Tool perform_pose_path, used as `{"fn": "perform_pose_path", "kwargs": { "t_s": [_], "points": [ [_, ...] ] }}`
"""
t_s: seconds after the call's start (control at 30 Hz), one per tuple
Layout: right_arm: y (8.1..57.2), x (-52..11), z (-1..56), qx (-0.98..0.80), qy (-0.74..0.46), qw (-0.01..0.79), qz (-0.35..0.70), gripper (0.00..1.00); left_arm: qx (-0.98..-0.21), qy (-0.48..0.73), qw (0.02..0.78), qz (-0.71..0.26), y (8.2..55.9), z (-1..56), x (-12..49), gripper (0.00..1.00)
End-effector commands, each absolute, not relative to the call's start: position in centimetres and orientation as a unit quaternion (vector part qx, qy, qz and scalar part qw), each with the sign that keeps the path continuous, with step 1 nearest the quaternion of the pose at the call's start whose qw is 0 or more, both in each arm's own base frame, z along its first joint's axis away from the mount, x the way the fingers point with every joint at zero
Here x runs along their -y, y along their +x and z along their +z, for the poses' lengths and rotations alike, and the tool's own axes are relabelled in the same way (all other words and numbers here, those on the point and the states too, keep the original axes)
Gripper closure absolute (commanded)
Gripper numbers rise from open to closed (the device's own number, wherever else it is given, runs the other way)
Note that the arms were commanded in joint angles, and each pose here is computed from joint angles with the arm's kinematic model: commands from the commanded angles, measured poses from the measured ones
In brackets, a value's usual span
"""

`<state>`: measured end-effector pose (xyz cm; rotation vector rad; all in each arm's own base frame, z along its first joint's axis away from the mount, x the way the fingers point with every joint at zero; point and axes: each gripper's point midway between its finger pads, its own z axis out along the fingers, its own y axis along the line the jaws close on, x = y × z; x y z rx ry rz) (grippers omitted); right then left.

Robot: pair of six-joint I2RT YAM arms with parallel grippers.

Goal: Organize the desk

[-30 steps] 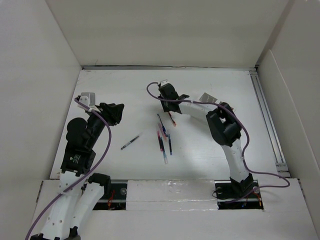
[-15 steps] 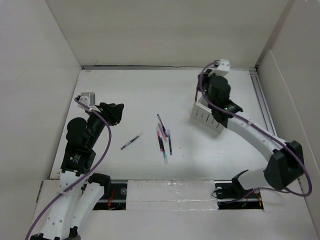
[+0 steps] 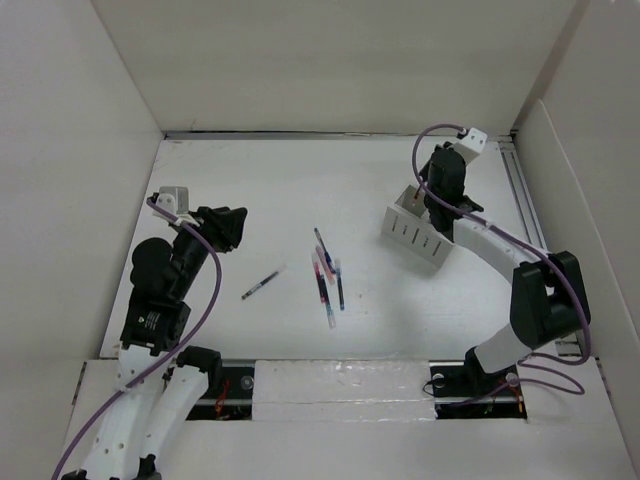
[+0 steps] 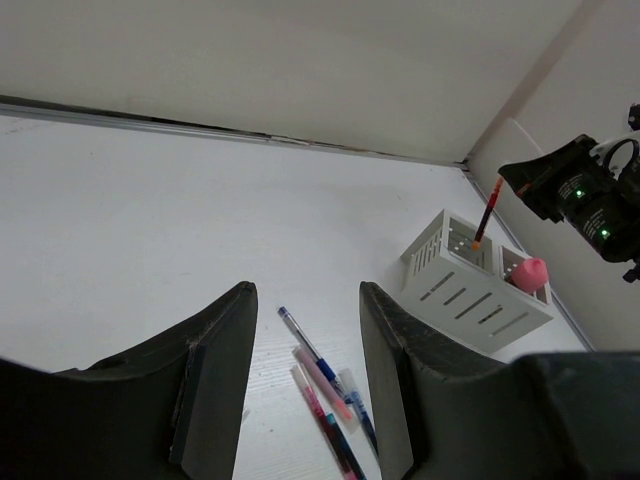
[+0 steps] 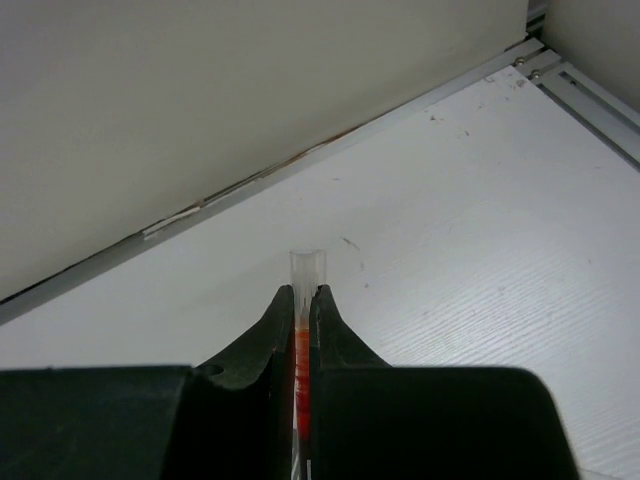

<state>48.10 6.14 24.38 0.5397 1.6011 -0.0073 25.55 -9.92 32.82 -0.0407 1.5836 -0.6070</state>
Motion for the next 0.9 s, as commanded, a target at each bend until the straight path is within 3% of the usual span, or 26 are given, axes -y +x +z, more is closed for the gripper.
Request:
{"fn": "perform_pose_path", "kwargs": {
  "t_s": [0.0,0.13,0.37,0.47,0.53,0.67,0.73,0.87],
  "points": [
    [47.4,-5.6,25.9,-0.679,0.272,0.682,-0.026,1.0,-0.665,-0.011,0.696,-0.27,25.2,35.8,9.6,0.59],
    [46.6,-6.5,23.7,-0.69,0.269,0.67,-0.05,1.0,-0.672,-0.006,0.688,-0.275,25.3,35.4,10.0,0.59],
    [44.4,-9.7,24.2,-0.696,0.251,0.673,-0.016,0.5,-0.67,-0.007,0.689,-0.275,25.3,35.5,9.9,0.59],
    [42.9,-10.8,26.7,-0.688,0.244,0.683,0.02,0.43,-0.669,-0.011,0.691,-0.272,25.3,35.5,9.7,0.59],
    [41.5,-12.0,28.2,-0.688,0.232,0.685,0.062,0.46,-0.672,-0.008,0.689,-0.273,25.4,35.4,9.9,0.59],
    [38.3,-17.0,26.9,-0.722,0.177,0.642,0.188,1.0,-0.671,-0.012,0.691,-0.271,25.4,35.5,9.7,0.59],
    [36.2,-20.5,24.9,-0.749,0.117,0.607,0.24,1.0,-0.672,-0.011,0.689,-0.27,25.4,35.4,9.7,0.59],
    [32.1,-23.6,18.1,-0.819,0.036,0.523,0.235,1.0,-0.67,-0.014,0.691,-0.27,25.4,35.6,9.7,0.59]
  ]
}}
